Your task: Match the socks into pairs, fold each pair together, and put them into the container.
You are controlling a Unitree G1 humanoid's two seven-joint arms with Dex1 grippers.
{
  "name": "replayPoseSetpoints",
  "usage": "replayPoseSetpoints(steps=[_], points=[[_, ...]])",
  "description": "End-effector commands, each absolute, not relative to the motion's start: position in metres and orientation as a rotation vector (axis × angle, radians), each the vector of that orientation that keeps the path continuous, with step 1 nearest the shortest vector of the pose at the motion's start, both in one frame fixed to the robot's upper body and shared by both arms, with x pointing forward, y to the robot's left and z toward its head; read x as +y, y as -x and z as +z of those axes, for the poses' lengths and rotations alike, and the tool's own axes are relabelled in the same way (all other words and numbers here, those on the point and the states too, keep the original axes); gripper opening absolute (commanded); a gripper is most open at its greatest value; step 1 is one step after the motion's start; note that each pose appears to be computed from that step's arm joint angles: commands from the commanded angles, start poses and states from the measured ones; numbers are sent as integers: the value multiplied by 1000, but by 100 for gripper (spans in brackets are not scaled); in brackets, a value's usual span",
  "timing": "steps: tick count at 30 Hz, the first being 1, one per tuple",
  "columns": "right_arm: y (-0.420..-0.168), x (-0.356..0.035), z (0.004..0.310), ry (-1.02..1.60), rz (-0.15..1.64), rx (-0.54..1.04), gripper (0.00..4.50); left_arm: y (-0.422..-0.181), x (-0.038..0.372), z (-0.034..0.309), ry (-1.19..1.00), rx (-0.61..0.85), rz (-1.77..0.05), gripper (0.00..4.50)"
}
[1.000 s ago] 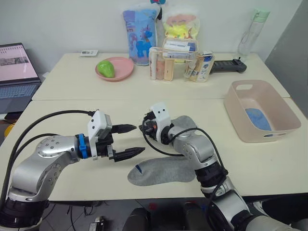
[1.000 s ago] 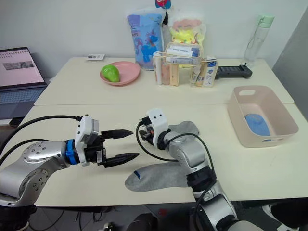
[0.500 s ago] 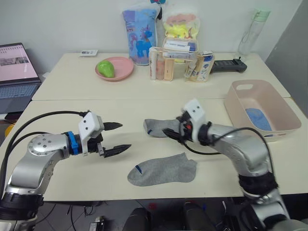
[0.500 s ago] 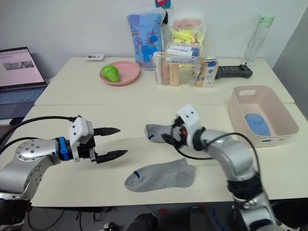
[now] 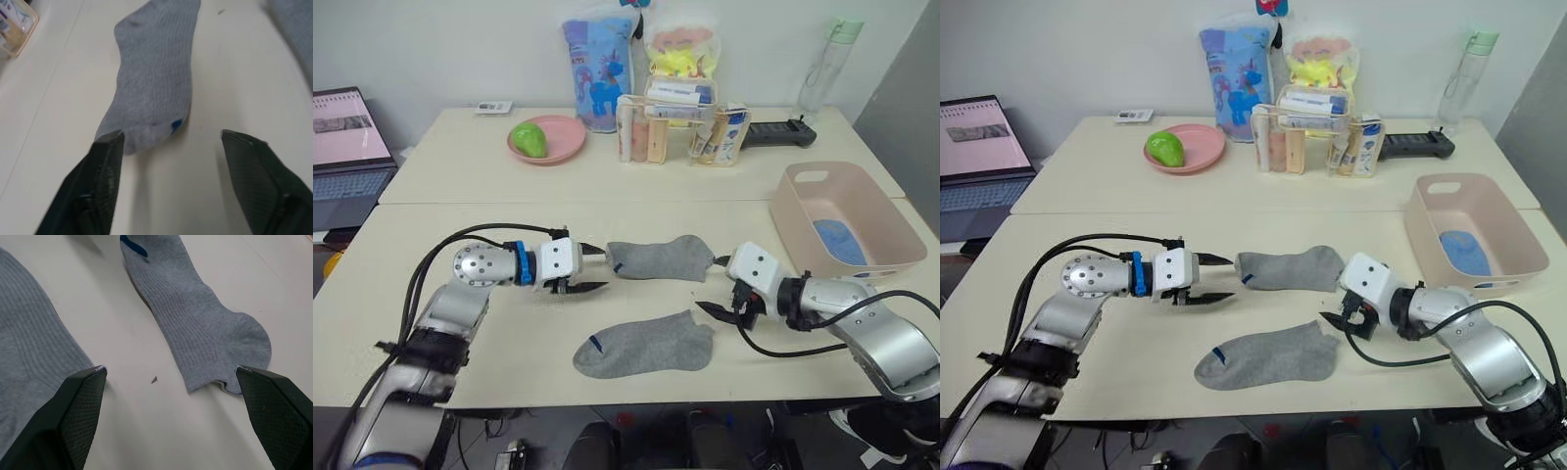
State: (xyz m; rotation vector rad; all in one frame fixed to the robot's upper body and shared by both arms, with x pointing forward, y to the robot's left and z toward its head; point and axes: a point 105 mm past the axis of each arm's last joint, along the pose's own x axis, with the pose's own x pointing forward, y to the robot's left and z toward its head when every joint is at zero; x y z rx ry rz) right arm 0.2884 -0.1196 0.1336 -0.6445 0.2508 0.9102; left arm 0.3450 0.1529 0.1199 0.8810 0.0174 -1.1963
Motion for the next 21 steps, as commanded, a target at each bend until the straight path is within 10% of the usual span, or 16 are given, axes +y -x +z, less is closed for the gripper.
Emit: replayPoseSetpoints(steps=[1, 6, 16, 21], points=[[-299, -125, 140, 739, 896, 205, 450, -351, 139, 117, -942, -17, -1261, 166], [-308, -127, 137, 816, 912, 184, 450, -351, 128, 114, -976, -53, -1333, 2], [-329, -124, 123, 971, 1006, 130, 450, -352, 129, 114, -988, -67, -1346, 2], [-343, -125, 112, 904, 1044, 197, 319, -353, 130, 115, -988, -75, -1337, 0]])
